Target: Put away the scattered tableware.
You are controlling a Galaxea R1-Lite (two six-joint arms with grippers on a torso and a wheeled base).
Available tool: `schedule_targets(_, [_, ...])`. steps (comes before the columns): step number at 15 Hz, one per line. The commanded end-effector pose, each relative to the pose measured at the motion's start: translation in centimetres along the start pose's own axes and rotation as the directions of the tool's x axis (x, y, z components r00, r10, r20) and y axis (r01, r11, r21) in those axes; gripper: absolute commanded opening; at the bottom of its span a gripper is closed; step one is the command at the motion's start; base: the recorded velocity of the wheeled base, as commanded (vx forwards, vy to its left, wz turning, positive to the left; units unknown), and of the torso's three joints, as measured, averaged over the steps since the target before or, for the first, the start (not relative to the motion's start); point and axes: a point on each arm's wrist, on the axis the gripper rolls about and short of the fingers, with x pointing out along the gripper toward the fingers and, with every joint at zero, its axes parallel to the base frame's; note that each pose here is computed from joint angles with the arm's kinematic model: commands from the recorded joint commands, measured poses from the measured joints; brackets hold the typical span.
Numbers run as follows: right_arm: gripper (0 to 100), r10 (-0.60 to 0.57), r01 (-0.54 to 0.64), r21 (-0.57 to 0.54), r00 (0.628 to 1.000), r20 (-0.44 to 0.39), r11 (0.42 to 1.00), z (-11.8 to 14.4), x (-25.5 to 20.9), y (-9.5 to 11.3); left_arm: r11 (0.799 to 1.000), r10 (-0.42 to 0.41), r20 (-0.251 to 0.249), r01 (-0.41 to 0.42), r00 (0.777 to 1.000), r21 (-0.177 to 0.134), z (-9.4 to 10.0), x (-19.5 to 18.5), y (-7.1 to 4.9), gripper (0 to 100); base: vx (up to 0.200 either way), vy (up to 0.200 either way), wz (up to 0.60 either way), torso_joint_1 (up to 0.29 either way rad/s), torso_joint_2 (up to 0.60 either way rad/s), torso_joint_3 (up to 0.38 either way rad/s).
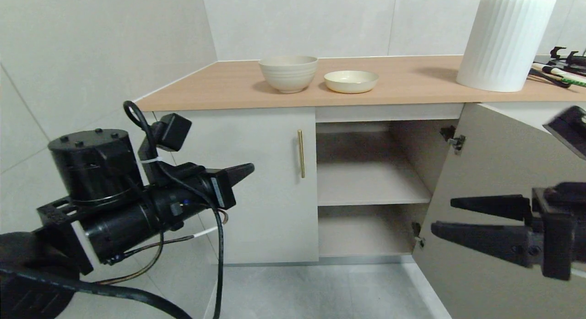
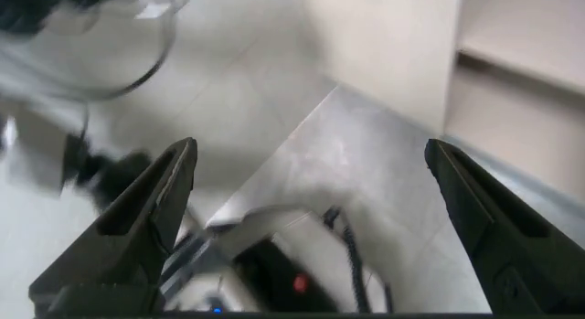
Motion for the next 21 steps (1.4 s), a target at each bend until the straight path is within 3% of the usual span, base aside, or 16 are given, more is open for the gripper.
schedule_targets(1, [100,-0.033,0.034,0.017,0.999,-0.037,0.999,2.6,3.7,-1.0,0.998,0.054,0.068,-0.055,0.996,0.006,2.4,-2.5,0.7,0,0.000,0.000,0.00,0.000,0.00,0.000])
schedule_targets(2, [100,-0.042,0.043,0.020,0.998,-0.042,0.999,3.1,4.3,-1.2,0.997,0.081,0.075,-0.081,0.994,0.007,3.0,-3.0,1.1,0,0.000,0.000,0.00,0.000,0.00,0.000])
schedule_targets(3, [100,-0.059,0.060,0.022,0.997,-0.040,0.998,3.4,4.7,-1.3,0.994,0.112,0.076,-0.113,0.991,0.003,3.8,-3.7,1.4,100,0.000,0.000,0.00,0.000,0.00,0.000])
schedule_targets(6, [100,-0.120,0.121,0.030,0.991,-0.053,0.992,3.0,5.3,-1.8,0.990,0.144,0.081,-0.144,0.986,-0.004,4.7,-4.6,1.9,100,0.000,0.000,0.00,0.000,0.00,0.000])
schedule_targets(15, [100,-0.170,0.170,0.070,0.985,-0.004,0.983,3.6,3.8,-1.7,0.992,0.122,0.150,-0.126,0.981,0.015,5.8,-7.0,0.9,100,0.000,0.000,0.00,0.000,0.00,0.000])
schedule_targets(21, [100,-0.170,0.170,0.070,0.985,-0.006,0.983,3.5,3.8,-1.7,0.992,0.124,0.136,-0.126,0.983,0.010,6.3,-7.6,0.5,100,0.033,0.000,0.00,0.000,0.00,0.002])
